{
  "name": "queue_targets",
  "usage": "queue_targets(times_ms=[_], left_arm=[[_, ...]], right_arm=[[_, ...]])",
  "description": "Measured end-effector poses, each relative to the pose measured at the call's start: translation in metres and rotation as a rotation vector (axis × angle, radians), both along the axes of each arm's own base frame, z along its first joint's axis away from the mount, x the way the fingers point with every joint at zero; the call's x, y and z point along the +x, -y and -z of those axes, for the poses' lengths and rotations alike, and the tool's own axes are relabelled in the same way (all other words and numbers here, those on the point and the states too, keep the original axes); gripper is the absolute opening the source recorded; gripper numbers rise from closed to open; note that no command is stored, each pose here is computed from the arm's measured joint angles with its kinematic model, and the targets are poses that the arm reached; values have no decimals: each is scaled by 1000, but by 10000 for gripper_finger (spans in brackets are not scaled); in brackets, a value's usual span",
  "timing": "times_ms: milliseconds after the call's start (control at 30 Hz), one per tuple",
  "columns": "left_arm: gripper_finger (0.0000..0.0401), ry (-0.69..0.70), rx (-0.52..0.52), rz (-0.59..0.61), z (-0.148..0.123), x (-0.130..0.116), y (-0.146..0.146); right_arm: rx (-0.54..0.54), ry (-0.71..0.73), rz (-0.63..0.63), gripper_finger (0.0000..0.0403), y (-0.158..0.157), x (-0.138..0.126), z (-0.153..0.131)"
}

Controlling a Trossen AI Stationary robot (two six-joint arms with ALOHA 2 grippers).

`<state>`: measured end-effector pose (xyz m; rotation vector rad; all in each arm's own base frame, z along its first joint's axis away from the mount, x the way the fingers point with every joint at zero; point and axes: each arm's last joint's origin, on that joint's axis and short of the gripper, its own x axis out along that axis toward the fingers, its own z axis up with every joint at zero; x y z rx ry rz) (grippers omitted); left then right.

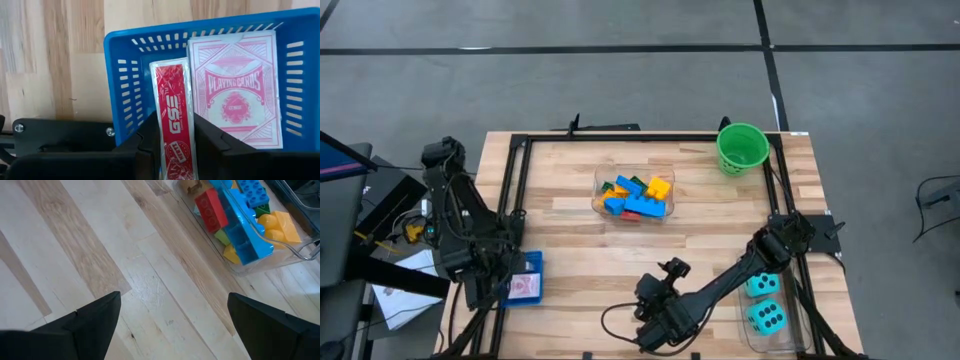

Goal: Pick & Place Toys
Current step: Put the red playing card box into the blue bin, then adjust the blue bin on the table

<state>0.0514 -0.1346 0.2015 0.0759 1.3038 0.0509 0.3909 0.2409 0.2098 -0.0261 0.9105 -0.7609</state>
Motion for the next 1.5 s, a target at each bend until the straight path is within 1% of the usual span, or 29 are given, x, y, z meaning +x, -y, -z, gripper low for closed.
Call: queue_targets(times_ms=[300,433,633,933,1500], left_arm=[[71,14,-15,-2,0,-3,2],[82,19,-37,-41,0,-2,3],[108,-12,-73,-122,0,-3,4],[169,-12,-82,-167,0,-3,4],[316,-28,-89,-197,0,-4,3]], right_arm=[[2,3,-1,359,0,0,0],[2,3,-1,359,0,0,0],[5,7,-4,359,-1,1,0],[10,8,-7,359,-1,1,0],[14,13,-8,359,-2,2,0]])
